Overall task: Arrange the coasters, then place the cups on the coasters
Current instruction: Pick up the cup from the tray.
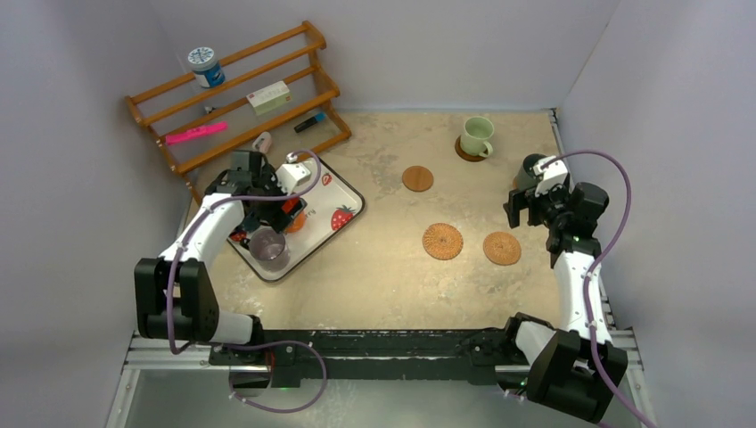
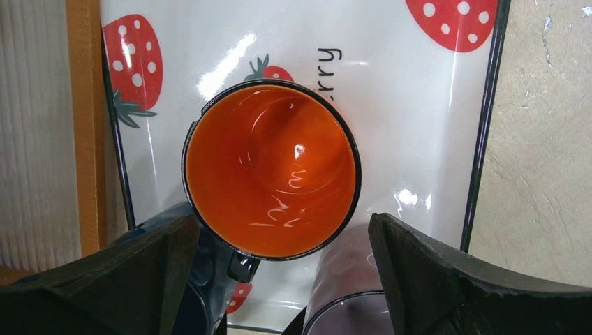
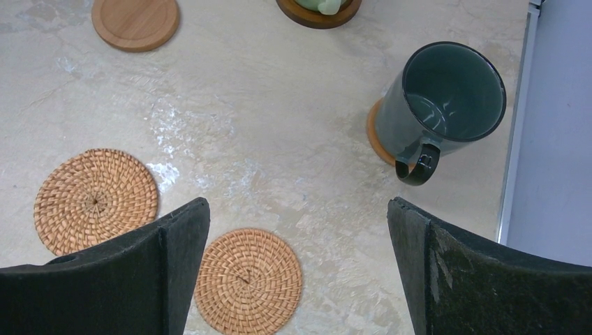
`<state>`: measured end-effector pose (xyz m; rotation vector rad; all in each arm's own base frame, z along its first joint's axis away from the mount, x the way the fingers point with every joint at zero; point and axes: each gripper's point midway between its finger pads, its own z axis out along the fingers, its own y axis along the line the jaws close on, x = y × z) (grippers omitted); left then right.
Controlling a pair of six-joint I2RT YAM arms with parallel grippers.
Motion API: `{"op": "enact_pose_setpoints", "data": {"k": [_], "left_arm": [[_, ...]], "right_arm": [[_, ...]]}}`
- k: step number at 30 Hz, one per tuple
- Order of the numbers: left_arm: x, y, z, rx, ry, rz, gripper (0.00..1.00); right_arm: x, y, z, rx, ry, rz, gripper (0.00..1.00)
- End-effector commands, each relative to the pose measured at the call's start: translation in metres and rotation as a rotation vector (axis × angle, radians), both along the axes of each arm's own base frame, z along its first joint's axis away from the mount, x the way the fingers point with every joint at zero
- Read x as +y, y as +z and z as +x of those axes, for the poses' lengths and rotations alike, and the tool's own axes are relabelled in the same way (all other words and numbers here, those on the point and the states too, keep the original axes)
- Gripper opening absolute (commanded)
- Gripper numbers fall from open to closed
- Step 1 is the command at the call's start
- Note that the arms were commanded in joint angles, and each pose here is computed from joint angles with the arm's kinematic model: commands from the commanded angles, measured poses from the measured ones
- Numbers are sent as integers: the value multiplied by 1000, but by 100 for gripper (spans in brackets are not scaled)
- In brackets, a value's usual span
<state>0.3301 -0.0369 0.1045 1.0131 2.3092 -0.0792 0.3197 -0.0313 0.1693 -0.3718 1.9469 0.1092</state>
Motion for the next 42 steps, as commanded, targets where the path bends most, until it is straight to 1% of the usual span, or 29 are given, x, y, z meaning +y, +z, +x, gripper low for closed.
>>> {"op": "enact_pose_setpoints", "data": {"k": [1, 5, 9, 17, 22, 25, 27, 30, 37, 42], "left_arm": [[-6, -6, 6, 9, -32, -25, 100], [-13, -18, 15, 45, -30, -61, 100], [-27, -26, 22, 85, -47, -124, 100], [-46, -19, 55, -2, 17, -180, 97], [-65, -28, 70, -22, 52, -162, 96], [-75, -31, 77, -24, 66, -163, 98], [-78, -27, 81, -29, 75, -171, 100], [-77, -16, 84, -57, 77, -172, 100], [-71, 15, 75, -134, 31, -156, 100], [-61, 34, 71, -162, -7, -175, 100]], "right_arm": [[-2, 6, 3, -29, -5, -8, 99], [-2, 7, 3, -31, -6, -11, 99], [-1, 7, 3, -32, -3, -9, 99], [-1, 7, 3, -31, -3, -9, 99], [0, 6, 3, -31, 2, -5, 99], [1, 6, 3, -31, 6, -4, 99], [0, 7, 3, -32, 5, -5, 99], [0, 7, 2, -36, 6, -7, 99], [1, 6, 2, -30, 11, -3, 99], [2, 6, 2, -31, 16, -3, 99]]}}
